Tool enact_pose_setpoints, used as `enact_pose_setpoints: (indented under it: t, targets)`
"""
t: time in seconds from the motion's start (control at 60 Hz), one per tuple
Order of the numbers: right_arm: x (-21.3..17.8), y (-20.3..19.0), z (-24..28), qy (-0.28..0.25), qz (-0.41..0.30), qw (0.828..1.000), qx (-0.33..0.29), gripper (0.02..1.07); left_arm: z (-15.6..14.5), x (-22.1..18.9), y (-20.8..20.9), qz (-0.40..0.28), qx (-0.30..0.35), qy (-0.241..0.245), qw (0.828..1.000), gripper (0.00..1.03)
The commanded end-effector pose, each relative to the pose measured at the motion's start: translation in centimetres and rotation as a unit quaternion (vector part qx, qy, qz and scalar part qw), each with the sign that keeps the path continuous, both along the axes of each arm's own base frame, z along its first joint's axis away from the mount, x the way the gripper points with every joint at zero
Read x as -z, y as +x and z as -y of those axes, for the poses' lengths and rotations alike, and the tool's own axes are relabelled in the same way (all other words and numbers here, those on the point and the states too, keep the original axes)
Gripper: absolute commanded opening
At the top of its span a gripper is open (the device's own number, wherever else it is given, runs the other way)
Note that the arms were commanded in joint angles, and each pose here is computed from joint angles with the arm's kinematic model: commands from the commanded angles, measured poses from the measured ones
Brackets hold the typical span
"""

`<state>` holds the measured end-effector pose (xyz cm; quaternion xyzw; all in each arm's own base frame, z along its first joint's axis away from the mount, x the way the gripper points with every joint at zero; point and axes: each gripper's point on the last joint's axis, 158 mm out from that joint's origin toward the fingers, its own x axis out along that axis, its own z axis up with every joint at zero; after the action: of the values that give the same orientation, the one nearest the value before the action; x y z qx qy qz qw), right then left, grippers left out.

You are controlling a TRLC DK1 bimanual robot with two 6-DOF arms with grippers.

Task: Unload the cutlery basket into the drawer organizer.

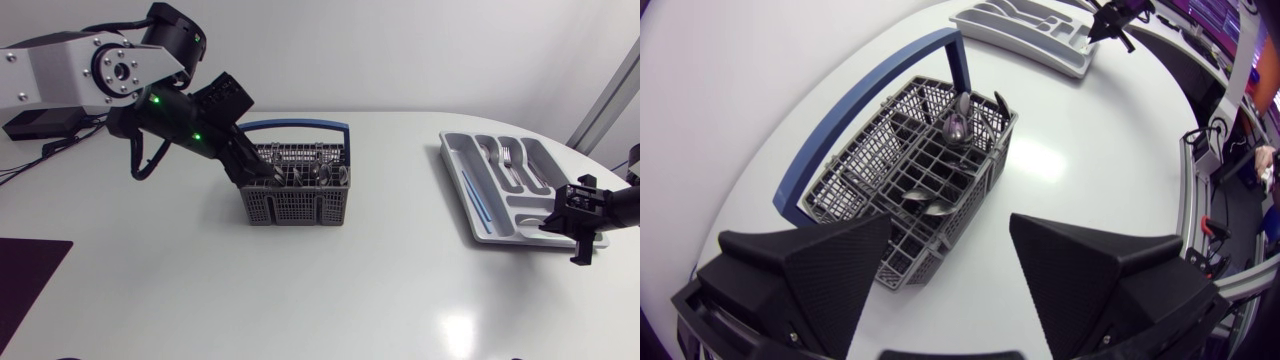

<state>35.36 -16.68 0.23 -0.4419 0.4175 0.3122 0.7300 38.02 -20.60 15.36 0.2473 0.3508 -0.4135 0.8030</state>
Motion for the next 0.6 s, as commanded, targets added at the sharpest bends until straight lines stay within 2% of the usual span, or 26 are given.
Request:
enact_pose_setpoints:
  t: [0.0, 0.3, 0.417, 0.533, 0.583]
  targets:
    - [1.0, 0.3, 1.8, -0.015, -0.004, 1.0, -0.005, 0.08, -0.9, -0.1, -0.4, 0.022, 0.025, 0.021, 0.999, 0.82]
    - [2.6, 1.4, 4.6, -0.042, 0.003, 0.999, 0.011, 0.09, -2.1, 2.1, -1.2, 0.066, 0.102, 0.082, 0.989, 0.82]
    - [2.6, 1.8, 5.0, -0.049, 0.011, 0.999, 0.015, 0.28, -2.7, 3.3, -0.9, 0.091, 0.126, 0.11, 0.982, 0.82]
    - [2.5, 1.7, 4.9, -0.048, 0.012, 0.999, 0.018, 0.3, -3.1, 4.1, -0.5, 0.118, 0.142, 0.13, 0.974, 0.82]
    - [2.4, 1.7, 4.9, -0.049, 0.014, 0.998, 0.025, 0.41, -3.2, 4.2, -0.2, 0.13, 0.146, 0.136, 0.971, 0.82]
